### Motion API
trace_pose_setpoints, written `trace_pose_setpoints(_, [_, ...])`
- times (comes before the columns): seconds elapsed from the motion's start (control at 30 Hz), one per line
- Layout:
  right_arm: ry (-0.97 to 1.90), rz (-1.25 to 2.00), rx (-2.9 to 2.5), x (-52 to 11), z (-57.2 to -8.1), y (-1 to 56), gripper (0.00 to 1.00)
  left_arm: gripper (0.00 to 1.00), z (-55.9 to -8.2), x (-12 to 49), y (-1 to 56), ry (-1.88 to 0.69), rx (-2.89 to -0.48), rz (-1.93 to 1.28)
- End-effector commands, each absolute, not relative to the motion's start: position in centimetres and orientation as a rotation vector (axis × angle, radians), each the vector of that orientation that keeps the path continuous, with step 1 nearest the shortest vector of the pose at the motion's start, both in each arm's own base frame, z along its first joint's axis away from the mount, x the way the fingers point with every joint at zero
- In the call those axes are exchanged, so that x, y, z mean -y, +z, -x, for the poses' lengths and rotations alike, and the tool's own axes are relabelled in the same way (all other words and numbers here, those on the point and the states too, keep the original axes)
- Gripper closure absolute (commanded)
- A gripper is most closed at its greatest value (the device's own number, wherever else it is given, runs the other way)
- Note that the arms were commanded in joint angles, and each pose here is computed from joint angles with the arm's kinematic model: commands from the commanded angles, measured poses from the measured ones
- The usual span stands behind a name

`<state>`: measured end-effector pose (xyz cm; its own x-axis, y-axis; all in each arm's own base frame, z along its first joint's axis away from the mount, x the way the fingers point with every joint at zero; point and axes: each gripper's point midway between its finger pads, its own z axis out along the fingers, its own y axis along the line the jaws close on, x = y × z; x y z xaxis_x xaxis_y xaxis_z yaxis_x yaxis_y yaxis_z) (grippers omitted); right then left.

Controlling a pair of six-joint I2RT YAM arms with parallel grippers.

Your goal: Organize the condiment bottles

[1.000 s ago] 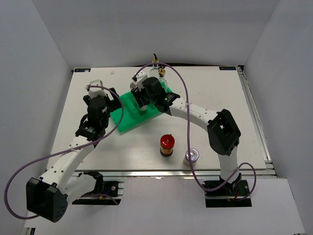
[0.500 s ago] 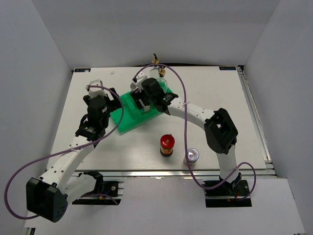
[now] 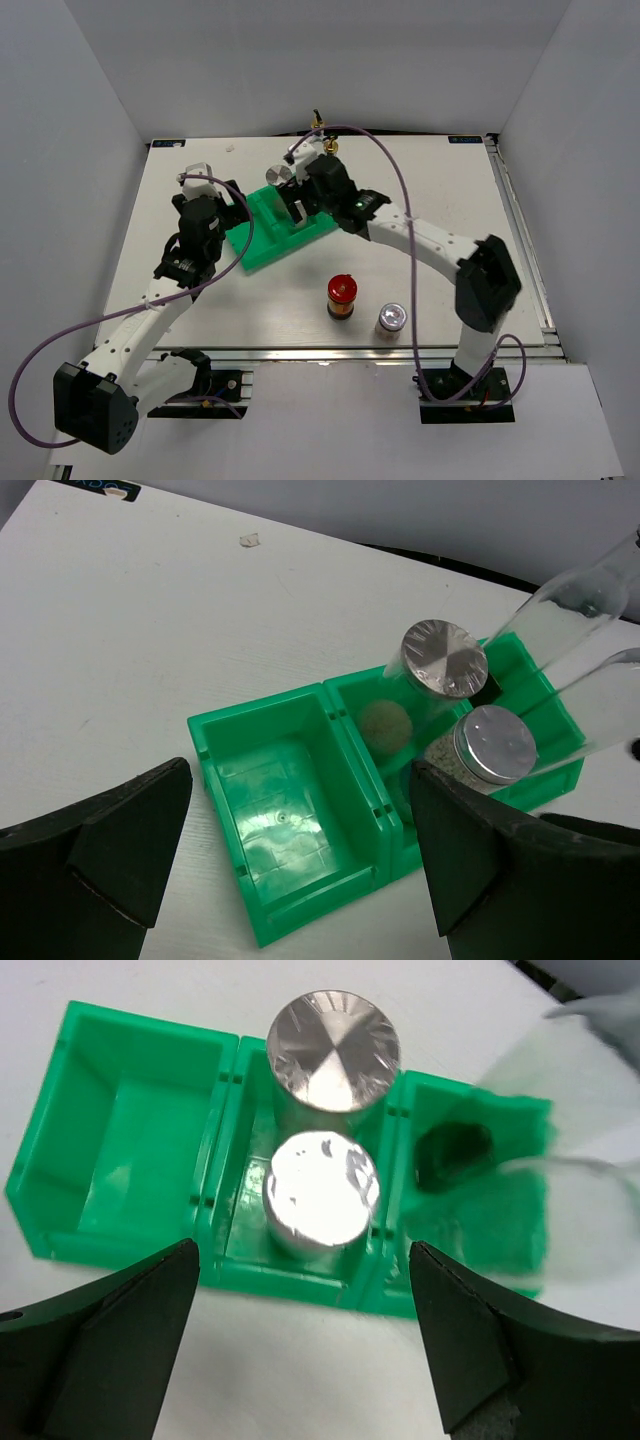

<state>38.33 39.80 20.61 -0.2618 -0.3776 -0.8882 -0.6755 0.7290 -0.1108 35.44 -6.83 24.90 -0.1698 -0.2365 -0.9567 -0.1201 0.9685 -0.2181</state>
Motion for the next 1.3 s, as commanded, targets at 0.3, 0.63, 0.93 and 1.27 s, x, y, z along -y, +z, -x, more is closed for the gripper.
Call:
trace_pose_setpoints(0.3, [0.334, 0.474, -1.807, -27.3, -32.3, 27.1, 0.11, 0.02, -35.0, 12.0, 26.4, -0.365, -1.764, 0.085])
trace_pose_setpoints(0.63, [0.266, -0.005, -1.838, -12.2, -32.6, 25.2, 0.10, 0.02, -30.9, 24.5, 25.3, -0.561, -1.855, -0.253])
trace_pose_setpoints(0.93, [0.207, -0.138, -1.860, -7.5, -32.6, 23.3, 0.11, 0.02, -24.4, 31.6, 21.1, -0.655, -1.986, -0.563])
trace_pose_setpoints(1.27, [0.216, -0.093, -1.898, -7.7, -33.0, 21.8, 0.11, 0.02, -20.5, 33.7, 15.7, -0.580, -2.128, -0.757])
